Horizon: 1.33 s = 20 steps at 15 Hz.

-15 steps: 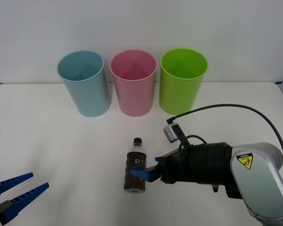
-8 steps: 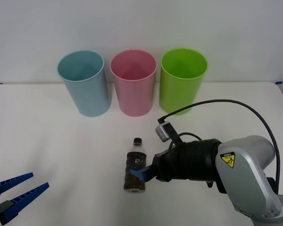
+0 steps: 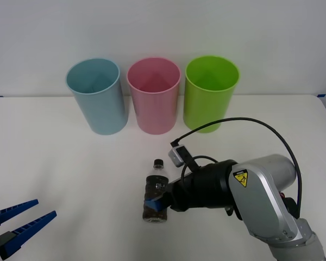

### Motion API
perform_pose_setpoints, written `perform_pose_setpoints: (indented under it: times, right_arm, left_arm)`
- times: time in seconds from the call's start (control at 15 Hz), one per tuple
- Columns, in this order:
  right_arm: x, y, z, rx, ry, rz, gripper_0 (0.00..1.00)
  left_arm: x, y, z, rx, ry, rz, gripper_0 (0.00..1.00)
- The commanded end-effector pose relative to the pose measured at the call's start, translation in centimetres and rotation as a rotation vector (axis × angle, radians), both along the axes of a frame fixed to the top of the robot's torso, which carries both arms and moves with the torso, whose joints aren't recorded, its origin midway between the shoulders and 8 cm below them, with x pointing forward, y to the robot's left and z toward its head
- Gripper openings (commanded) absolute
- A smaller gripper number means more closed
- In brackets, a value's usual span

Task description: Put cans in the blue bin and PET bottles in the pink bin and trash in the green bin.

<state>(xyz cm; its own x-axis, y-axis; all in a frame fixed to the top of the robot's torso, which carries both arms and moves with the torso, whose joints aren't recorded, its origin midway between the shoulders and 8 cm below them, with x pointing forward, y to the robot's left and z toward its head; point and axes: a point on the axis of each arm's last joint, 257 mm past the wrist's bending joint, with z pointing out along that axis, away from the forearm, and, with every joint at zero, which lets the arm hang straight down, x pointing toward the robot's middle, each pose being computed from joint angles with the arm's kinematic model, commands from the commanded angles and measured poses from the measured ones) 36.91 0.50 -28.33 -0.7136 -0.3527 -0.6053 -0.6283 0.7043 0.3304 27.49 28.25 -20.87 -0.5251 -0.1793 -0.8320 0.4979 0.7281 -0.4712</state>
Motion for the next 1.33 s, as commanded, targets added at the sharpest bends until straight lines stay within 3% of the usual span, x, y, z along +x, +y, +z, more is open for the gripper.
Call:
perform_pose_setpoints:
  times: [0.07,0.47,0.8,1.33]
  right_arm:
    - [0.1,0.3,-1.0,-0.017,0.018,-0.012,1.0]
    - [0.6,0.2,-2.4,-0.072,0.019,-0.047,1.0]
    - [0.4,0.3,-3.7,-0.088,0.05,-0.055,1.0]
    - [1.3,1.6,-4.7,-0.063,0.041,-0.081,1.0]
  left_arm:
    - [0.0,0.0,0.0,0.0,0.0,0.0,1.0]
    - [0.0,0.0,0.0,0.0,0.0,0.0,1.0]
    - [0.0,0.0,0.0,0.0,0.0,0.0,1.0]
    - [0.0,0.0,0.0,0.0,0.0,0.0,1.0]
